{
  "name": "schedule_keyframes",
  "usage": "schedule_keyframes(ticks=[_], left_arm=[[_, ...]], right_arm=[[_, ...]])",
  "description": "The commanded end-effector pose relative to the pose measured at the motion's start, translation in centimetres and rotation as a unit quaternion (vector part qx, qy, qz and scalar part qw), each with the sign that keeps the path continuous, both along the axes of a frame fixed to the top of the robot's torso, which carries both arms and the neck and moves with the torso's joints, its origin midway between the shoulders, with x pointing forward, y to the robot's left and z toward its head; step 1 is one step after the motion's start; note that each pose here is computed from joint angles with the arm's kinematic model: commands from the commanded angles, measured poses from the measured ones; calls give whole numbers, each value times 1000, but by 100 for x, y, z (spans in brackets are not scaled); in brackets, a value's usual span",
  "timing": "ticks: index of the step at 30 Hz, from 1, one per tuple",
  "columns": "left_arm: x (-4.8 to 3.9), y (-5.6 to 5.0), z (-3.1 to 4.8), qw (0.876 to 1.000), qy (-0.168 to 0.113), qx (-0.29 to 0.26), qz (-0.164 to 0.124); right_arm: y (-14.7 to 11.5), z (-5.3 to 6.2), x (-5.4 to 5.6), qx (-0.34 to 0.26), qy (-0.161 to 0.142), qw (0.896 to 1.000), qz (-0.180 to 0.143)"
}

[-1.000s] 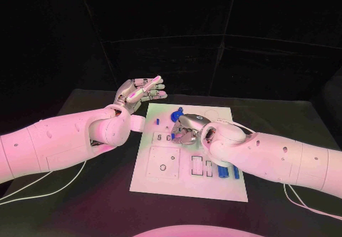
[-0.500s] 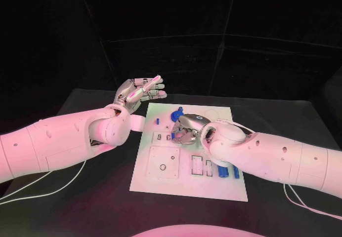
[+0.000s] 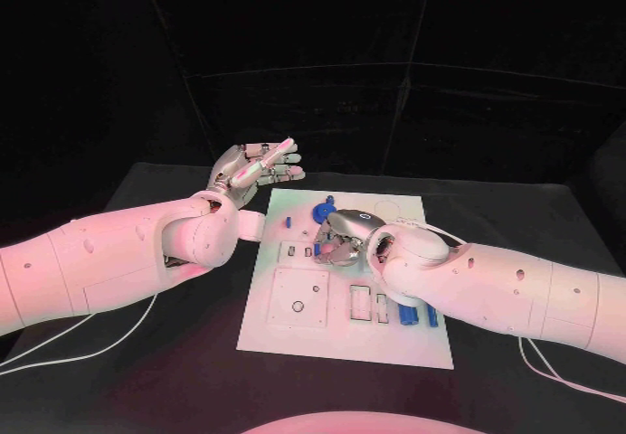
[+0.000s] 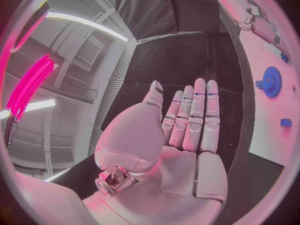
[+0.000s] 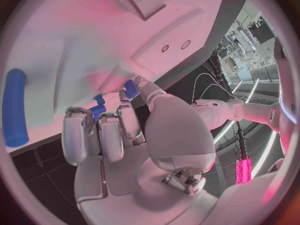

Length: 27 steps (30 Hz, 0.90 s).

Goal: Assemble the parts on the task board

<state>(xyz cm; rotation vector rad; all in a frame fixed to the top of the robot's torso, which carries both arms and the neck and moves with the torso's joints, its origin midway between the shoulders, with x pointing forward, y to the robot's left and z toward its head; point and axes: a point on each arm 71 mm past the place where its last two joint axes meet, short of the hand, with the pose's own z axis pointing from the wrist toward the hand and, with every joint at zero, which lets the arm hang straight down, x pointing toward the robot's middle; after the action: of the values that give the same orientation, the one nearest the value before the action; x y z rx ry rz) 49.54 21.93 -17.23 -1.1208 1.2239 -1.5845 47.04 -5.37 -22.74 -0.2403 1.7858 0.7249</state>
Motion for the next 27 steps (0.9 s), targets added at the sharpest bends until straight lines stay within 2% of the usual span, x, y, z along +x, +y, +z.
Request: schedule_keyframes(ticks=[1, 9, 14, 19, 23, 27], left_arm=[[0, -6, 20, 1000, -6, -2, -4], [0, -5, 20, 1000, -6, -2, -4], [3, -2, 16, 1000, -4, 1, -5], [10, 10, 3, 1000, -3, 20, -13], [17, 28, -29, 997, 4, 60, -37], [51, 72, -79, 991, 12, 118, -58]], right_arm=[[9, 25, 0, 6, -9, 1000, -2], [3, 46, 2, 17, -18, 1000, -9], [-43, 96, -9, 41, -38, 998, -16], [-154, 161, -68, 74, -51, 996, 1], [-327, 267, -151, 126, -33, 990, 46], [-568, 462, -138, 190, 6, 980, 55]])
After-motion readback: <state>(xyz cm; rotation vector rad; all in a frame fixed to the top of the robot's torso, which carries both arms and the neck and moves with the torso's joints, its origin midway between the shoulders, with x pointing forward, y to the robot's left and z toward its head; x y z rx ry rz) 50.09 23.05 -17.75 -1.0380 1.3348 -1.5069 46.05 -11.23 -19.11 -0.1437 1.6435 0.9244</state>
